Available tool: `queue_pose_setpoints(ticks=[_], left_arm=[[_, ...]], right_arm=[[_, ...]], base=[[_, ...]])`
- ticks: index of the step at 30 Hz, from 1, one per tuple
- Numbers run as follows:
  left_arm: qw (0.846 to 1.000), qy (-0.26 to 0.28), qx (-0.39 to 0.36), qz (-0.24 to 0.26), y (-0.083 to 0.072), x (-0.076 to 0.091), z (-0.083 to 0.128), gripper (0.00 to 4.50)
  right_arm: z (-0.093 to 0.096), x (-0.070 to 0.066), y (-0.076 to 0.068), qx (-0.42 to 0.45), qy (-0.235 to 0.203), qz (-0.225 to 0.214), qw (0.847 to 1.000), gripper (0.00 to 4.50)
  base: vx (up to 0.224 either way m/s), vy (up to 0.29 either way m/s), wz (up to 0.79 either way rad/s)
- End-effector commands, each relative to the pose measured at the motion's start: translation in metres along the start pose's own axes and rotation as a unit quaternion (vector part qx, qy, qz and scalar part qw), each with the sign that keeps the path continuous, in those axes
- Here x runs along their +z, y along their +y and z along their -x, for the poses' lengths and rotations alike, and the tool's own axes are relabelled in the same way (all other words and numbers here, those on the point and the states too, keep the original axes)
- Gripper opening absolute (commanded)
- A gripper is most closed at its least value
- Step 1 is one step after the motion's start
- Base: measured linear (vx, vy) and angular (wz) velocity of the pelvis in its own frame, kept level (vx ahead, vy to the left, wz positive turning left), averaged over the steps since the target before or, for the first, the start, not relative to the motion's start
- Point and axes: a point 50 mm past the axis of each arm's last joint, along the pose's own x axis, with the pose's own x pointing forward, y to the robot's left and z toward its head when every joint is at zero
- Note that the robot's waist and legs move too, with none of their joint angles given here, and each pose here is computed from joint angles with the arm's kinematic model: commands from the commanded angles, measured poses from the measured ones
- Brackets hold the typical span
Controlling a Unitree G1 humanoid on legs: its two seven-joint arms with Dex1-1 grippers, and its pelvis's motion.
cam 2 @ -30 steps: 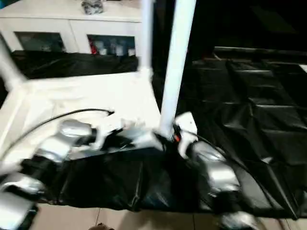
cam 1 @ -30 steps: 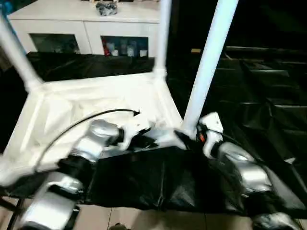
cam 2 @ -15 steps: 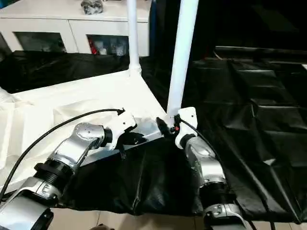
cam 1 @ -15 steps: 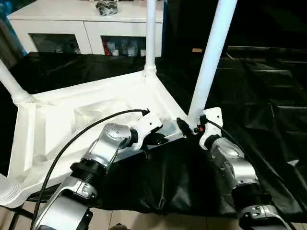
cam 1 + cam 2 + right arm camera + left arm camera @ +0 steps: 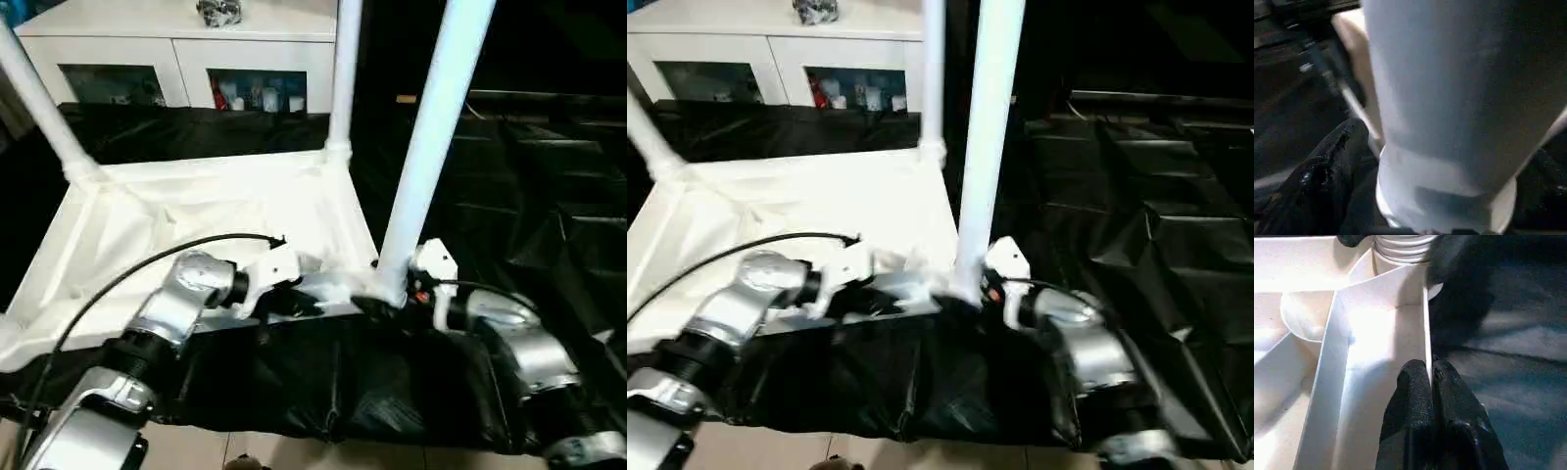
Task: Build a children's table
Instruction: Rotate leg to tighten
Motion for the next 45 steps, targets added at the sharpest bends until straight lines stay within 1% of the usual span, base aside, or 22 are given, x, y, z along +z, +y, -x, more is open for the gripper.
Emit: queue_pose_setpoints(ticks=[1, 3, 5, 6, 10, 11, 14, 17, 20, 22, 24, 26, 30, 32, 34, 36, 37, 39, 40, 41, 43, 45], left_arm=[[0.999, -0.010, -0.033, -0.019, -0.001, 0.006, -0.001, 0.00], [0.999, -0.010, -0.041, -0.020, -0.002, 0.006, 0.001, 0.00], [0.998, -0.010, -0.055, -0.020, -0.002, 0.005, 0.004, 0.00], [0.998, -0.009, -0.058, -0.020, -0.003, 0.005, 0.004, 0.00], [0.997, 0.002, -0.075, -0.022, -0.005, 0.001, 0.007, 0.00], [0.997, 0.002, -0.077, -0.021, -0.006, 0.001, 0.007, 0.00], [0.997, 0.001, -0.076, -0.016, -0.006, -0.001, 0.008, 0.00], [0.998, -0.010, -0.066, -0.005, -0.005, -0.001, 0.006, 0.00], [0.999, -0.022, -0.036, 0.004, -0.002, 0.004, -0.003, 0.00], [1.000, -0.012, 0.017, 0.017, 0.005, 0.009, -0.014, 0.00], [0.999, -0.016, 0.043, 0.025, 0.009, 0.014, -0.022, 0.00], [0.998, -0.017, 0.052, 0.027, 0.010, 0.016, -0.026, 0.00], [0.992, -0.023, 0.114, 0.043, 0.013, 0.032, -0.049, 0.00], [0.991, -0.026, 0.121, 0.046, 0.012, 0.035, -0.056, 0.00], [0.991, -0.033, 0.118, 0.046, 0.007, 0.039, -0.066, 0.00], [0.992, -0.033, 0.110, 0.044, 0.004, 0.039, -0.069, 0.00], [0.993, -0.033, 0.108, 0.043, 0.003, 0.039, -0.069, 0.00], [0.994, -0.033, 0.098, 0.034, 0.001, 0.037, -0.066, 0.00], [0.995, -0.035, 0.094, 0.030, 0.001, 0.036, -0.063, 0.00], [0.995, -0.035, 0.094, 0.030, 0.001, 0.036, -0.063, 0.00], [0.995, -0.039, 0.081, 0.029, 0.000, 0.032, -0.054, 0.00], [0.997, -0.032, 0.071, 0.026, 0.000, 0.028, -0.047, 0.00]], right_arm=[[-0.003, -0.002, 0.010, 0.057, 0.015, -0.001, 0.998, 3.92], [-0.001, -0.002, 0.011, 0.069, 0.017, -0.001, 0.998, 3.73], [-0.001, -0.001, 0.013, 0.084, 0.019, -0.002, 0.996, 3.70], [-0.001, -0.001, 0.013, 0.088, 0.021, -0.002, 0.996, 3.42], [-0.003, -0.004, 0.015, 0.103, 0.026, -0.004, 0.994, 3.31], [-0.003, -0.004, 0.016, 0.105, 0.027, -0.004, 0.994, 3.07], [-0.006, -0.005, 0.017, 0.098, 0.025, -0.005, 0.995, 2.91], [-0.010, -0.004, 0.014, 0.055, 0.001, -0.022, 0.998, 2.85], [-0.018, -0.003, 0.009, -0.022, -0.032, -0.046, 0.998, 2.82], [-0.029, -0.008, 0.004, -0.113, -0.049, -0.086, 0.989, 2.81], [-0.034, -0.012, 0.002, -0.153, -0.051, -0.108, 0.981, 2.81], [-0.037, -0.013, 0.002, -0.167, -0.051, -0.116, 0.978, 2.80], [-0.055, -0.019, 0.001, -0.259, -0.042, -0.156, 0.952, 2.80], [-0.060, -0.018, 0.001, -0.282, -0.044, -0.163, 0.944, 2.80], [-0.067, -0.014, 0.001, -0.305, -0.050, -0.155, 0.938, 2.80], [-0.068, -0.012, 0.000, -0.308, -0.058, -0.154, 0.937, 2.80], [-0.068, -0.012, 0.000, -0.308, -0.059, -0.156, 0.937, 3.35], [-0.065, -0.008, -0.001, -0.286, -0.074, -0.167, 0.941, 3.49], [-0.063, -0.007, -0.001, -0.273, -0.076, -0.158, 0.946, 3.56], [-0.063, -0.007, -0.001, -0.273, -0.076, -0.158, 0.946, 3.67], [-0.056, -0.007, -0.002, -0.249, -0.069, -0.131, 0.957, 3.78], [-0.051, -0.005, -0.002, -0.221, -0.072, -0.127, 0.964, 3.87]], base=[[0.000, 0.000, 0.00], [0.000, 0.000, 0.00], [0.000, 0.000, 0.00], [0.000, 0.000, 0.00], [0.000, 0.000, 0.00], [0.000, 0.000, 0.00], [0.000, 0.000, 0.00], [0.000, 0.000, 0.00], [0.000, 0.000, 0.00], [0.000, 0.000, 0.00], [0.000, 0.000, 0.00], [0.000, 0.000, 0.00], [0.000, 0.000, 0.00], [0.000, 0.000, 0.00], [0.000, 0.000, 0.00], [0.000, 0.000, 0.00], [0.000, 0.000, 0.00], [0.000, 0.000, 0.00], [0.000, 0.000, 0.00], [0.000, 0.000, 0.00], [0.000, 0.000, 0.00], [0.000, 0.000, 0.00]])
